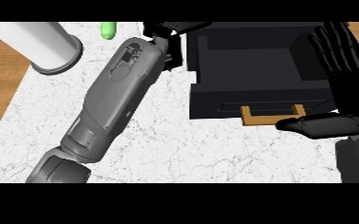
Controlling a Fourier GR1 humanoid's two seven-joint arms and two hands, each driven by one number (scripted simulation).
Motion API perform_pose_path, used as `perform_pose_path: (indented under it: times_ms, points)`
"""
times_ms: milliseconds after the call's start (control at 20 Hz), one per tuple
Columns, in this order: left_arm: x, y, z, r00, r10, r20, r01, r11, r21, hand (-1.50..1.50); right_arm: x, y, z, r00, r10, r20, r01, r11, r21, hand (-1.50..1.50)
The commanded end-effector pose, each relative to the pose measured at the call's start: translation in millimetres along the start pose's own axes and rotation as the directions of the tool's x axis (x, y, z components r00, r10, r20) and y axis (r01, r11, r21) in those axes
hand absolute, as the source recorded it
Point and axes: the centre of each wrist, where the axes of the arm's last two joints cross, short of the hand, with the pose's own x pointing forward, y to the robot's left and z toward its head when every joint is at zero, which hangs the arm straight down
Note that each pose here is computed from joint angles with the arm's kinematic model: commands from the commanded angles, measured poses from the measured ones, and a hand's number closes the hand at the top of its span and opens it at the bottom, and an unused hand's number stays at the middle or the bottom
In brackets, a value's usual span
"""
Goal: Pick up the cup, place it into the drawer and close the drawer
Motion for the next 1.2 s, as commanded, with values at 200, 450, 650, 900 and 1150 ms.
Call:
perform_pose_path:
  times_ms: [200,450,650,900,1150]
  points:
    - [-1,-24,-21,0.979,-0.122,-0.164,0.125,0.992,0.007,1.50,-11,-8,0,1.000,-0.002,0.017,0.002,1.000,0.020,-1.50]
    - [-22,-25,-10,0.940,-0.207,-0.271,0.195,0.978,-0.069,1.50,4,6,-17,0.999,-0.025,0.043,0.022,0.997,0.073,-1.50]
    - [-38,-20,0,0.902,-0.272,-0.335,0.221,0.958,-0.184,1.50,1,9,-14,0.997,-0.042,0.060,0.036,0.995,0.090,-1.50]
    - [-51,-18,13,0.904,-0.273,-0.328,0.222,0.957,-0.185,-1.50,8,16,-31,0.995,-0.047,0.090,0.035,0.991,0.126,-1.50]
    - [-63,-14,27,0.932,-0.148,-0.331,0.114,0.986,-0.120,-1.50,13,36,-36,0.986,-0.130,0.107,0.098,0.960,0.262,-1.50]
